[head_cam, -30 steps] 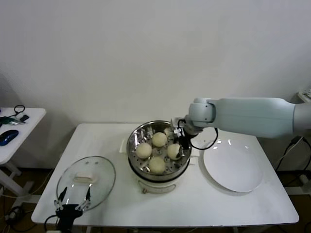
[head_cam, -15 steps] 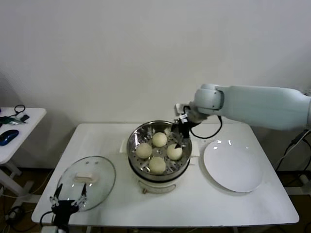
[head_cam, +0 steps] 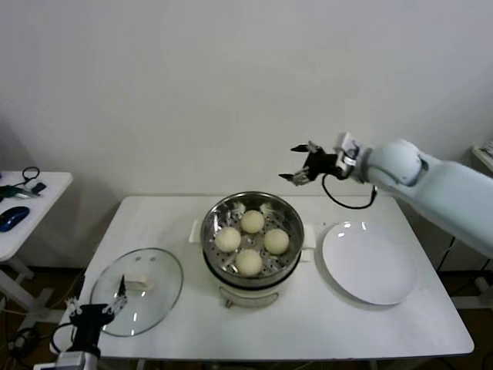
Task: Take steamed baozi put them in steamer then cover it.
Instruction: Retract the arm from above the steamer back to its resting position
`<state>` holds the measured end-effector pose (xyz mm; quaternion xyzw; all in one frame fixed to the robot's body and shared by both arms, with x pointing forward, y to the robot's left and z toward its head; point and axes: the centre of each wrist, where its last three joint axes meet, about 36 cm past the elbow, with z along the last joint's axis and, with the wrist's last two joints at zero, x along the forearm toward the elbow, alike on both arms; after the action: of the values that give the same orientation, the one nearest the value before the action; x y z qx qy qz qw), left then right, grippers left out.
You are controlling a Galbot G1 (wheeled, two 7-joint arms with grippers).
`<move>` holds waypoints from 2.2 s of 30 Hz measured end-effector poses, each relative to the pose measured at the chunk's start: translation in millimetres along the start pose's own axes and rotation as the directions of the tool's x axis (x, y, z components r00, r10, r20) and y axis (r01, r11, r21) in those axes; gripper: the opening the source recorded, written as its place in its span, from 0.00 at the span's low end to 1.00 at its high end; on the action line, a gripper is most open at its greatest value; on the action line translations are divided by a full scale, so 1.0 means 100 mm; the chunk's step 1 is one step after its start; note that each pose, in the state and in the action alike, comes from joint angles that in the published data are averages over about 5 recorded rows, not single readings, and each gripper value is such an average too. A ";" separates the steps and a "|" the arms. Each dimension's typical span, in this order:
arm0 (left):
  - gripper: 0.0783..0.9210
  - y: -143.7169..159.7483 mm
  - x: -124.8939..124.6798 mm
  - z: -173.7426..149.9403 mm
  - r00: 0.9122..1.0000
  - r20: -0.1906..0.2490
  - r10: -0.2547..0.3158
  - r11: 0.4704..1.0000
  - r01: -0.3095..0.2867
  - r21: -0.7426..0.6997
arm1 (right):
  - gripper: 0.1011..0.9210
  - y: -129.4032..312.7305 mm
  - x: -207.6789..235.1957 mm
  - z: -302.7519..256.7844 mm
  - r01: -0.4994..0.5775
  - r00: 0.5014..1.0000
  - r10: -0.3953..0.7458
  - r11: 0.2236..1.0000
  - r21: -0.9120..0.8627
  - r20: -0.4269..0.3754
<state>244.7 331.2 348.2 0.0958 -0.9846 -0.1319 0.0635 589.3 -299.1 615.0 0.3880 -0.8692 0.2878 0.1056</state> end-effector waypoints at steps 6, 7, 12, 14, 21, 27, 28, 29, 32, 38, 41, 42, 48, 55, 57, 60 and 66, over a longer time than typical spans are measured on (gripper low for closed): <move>0.88 0.03 -0.05 -0.02 0.999 0.032 -0.014 0.999 0.015 -0.031 | 0.88 0.27 0.16 0.50 -0.120 0.977 0.137 0.987 -0.109 0.165; 0.88 0.03 -0.06 -0.02 0.999 0.037 -0.014 0.999 0.015 -0.036 | 0.88 0.31 0.18 0.59 -0.137 0.968 0.161 0.982 -0.132 0.193; 0.88 0.04 -0.05 0.01 0.998 0.056 -0.018 0.997 0.022 -0.072 | 0.88 0.61 0.32 1.15 -0.233 0.899 0.316 0.931 -0.280 0.304; 0.88 0.05 -0.05 0.03 0.998 0.064 -0.025 0.995 0.031 -0.096 | 0.88 0.79 0.41 1.43 -0.273 0.868 0.384 0.899 -0.343 0.316; 0.88 0.13 -0.04 0.08 0.989 0.117 -0.087 0.945 0.119 -0.304 | 0.88 1.68 0.78 2.39 -0.392 0.793 0.562 0.766 -0.510 0.235; 0.88 0.29 -0.02 0.14 0.977 0.202 -0.075 0.772 0.185 -0.609 | 0.88 2.27 1.02 2.82 -0.475 0.739 0.657 0.667 -0.574 0.151; 0.88 0.31 -0.02 0.16 0.976 0.211 -0.060 0.732 0.187 -0.655 | 0.88 2.34 1.05 2.86 -0.487 0.731 0.668 0.651 -0.582 0.136; 0.88 0.33 -0.01 0.18 0.975 0.217 -0.044 0.690 0.187 -0.699 | 0.88 2.42 1.07 2.90 -0.498 0.724 0.679 0.637 -0.589 0.121; 0.88 0.34 0.01 0.28 0.975 0.222 0.008 0.562 0.180 -0.808 | 0.88 2.60 1.13 3.00 -0.526 0.707 0.702 0.601 -0.602 0.083; 0.88 0.28 0.00 0.53 0.974 0.201 0.103 0.337 0.156 -0.928 | 0.88 2.90 1.20 3.13 -0.558 0.689 0.724 0.553 -0.618 0.026; 0.88 0.26 -0.03 0.65 0.974 0.189 0.126 0.269 0.150 -0.951 | 0.88 3.02 1.21 3.18 -0.565 0.688 0.726 0.540 -0.624 0.005; 0.88 0.26 -0.05 0.68 0.974 0.186 0.131 0.251 0.149 -0.956 | 0.88 3.06 1.21 3.19 -0.566 0.689 0.725 0.537 -0.625 -0.001; 0.88 0.26 -0.17 0.84 0.974 0.168 0.155 0.174 0.140 -0.975 | 0.88 3.23 1.20 3.22 -0.567 0.696 0.718 0.529 -0.631 -0.024; 0.88 0.19 -0.32 0.96 0.973 0.143 0.179 0.128 0.122 -0.984 | 0.88 3.35 1.22 3.23 -0.571 0.697 0.717 0.522 -0.634 -0.038; 0.88 0.16 -0.37 0.99 0.975 0.135 0.179 0.121 0.115 -0.986 | 0.88 3.37 1.24 3.23 -0.573 0.695 0.718 0.520 -0.634 -0.040; 0.88 0.13 -0.45 1.03 0.977 0.125 0.175 0.115 0.105 -0.988 | 0.88 3.40 1.25 3.24 -0.576 0.692 0.720 0.515 -0.634 -0.044; 0.88 0.03 -0.63 1.09 0.981 0.114 0.156 0.125 0.095 -0.988 | 0.88 3.46 1.27 3.24 -0.583 0.684 0.728 0.505 -0.637 -0.049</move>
<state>288.8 374.2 238.5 -0.0035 -0.6534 -0.7568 0.0200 261.9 -381.6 258.6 0.0011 -0.9994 -0.0342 0.0069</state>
